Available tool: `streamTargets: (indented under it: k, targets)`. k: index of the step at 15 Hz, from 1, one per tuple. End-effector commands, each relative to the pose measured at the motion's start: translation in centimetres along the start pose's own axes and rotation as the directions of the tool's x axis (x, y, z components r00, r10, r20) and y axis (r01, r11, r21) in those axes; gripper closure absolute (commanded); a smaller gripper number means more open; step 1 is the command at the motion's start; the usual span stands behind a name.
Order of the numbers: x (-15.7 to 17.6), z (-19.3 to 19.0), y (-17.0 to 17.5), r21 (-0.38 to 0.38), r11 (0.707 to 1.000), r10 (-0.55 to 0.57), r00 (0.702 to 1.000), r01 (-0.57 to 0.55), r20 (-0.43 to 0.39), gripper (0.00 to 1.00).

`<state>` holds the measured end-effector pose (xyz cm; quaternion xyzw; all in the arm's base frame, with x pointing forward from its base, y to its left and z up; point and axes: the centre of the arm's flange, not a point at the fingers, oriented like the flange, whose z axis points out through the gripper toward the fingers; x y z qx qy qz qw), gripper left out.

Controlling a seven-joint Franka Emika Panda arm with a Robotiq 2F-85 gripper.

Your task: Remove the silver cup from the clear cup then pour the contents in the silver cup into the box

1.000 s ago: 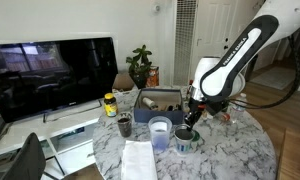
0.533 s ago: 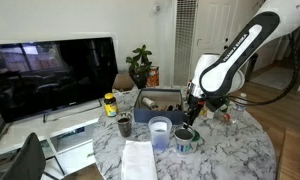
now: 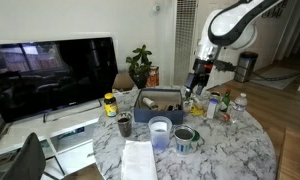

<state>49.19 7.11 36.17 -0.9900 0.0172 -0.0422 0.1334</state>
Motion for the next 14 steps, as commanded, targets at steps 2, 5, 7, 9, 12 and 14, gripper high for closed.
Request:
streamTargets:
  k: [2, 5, 7, 9, 12, 14]
  targets:
    - [0.2, -10.2, -2.5, 0.047, 0.98, 0.191, 0.981, -0.192, 0.019, 0.0]
    - [0.6, -13.5, -4.4, 0.04, 0.959, 0.279, 0.96, -0.279, 0.013, 0.0]
    - [1.1, -14.6, -5.5, 0.03, 0.949, 0.315, 0.949, -0.315, 0.004, 0.0]
    - [0.9, -14.4, -4.7, 0.061, 0.959, 0.277, 0.961, -0.275, -0.018, 0.0]
    - [0.9, -14.3, -4.5, 0.061, 0.959, 0.279, 0.96, -0.278, -0.015, 0.0]
    - [1.0, -14.3, -4.4, 0.061, 0.958, 0.28, 0.96, -0.279, -0.014, 0.0]
